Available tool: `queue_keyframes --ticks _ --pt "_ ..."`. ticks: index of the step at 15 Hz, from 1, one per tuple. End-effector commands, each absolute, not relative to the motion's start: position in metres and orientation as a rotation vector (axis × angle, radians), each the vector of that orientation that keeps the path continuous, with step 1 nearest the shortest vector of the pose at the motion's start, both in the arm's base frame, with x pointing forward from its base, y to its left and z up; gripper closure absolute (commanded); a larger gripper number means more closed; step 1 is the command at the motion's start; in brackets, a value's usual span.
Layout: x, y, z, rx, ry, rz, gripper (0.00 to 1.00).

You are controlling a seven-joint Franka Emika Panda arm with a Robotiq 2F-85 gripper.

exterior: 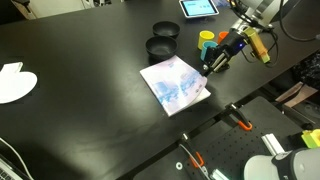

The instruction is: Open the book

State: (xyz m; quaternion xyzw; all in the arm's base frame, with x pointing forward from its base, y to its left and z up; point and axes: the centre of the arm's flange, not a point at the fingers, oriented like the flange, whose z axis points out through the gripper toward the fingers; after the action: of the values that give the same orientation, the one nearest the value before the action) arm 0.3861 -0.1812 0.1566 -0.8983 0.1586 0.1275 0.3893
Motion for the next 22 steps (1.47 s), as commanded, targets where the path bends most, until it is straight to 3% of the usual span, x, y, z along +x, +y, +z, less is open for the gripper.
queue_keyframes --ticks 1,9,10,17,21,22 --pt "0.388 -0.181 0.154 -2.256 0.434 0.377 0.61" --pt "0.381 -0.172 0.133 -2.211 0.431 0.437 0.03" --pt "0.380 -0.171 0.132 -2.187 0.422 0.441 0.00" --pt "0.370 -0.148 0.101 -2.110 0.277 0.396 0.00" --pt "0.373 -0.137 0.093 -2.127 0.191 0.162 0.00" --pt "0.374 -0.136 0.093 -2.134 0.179 0.119 0.23"
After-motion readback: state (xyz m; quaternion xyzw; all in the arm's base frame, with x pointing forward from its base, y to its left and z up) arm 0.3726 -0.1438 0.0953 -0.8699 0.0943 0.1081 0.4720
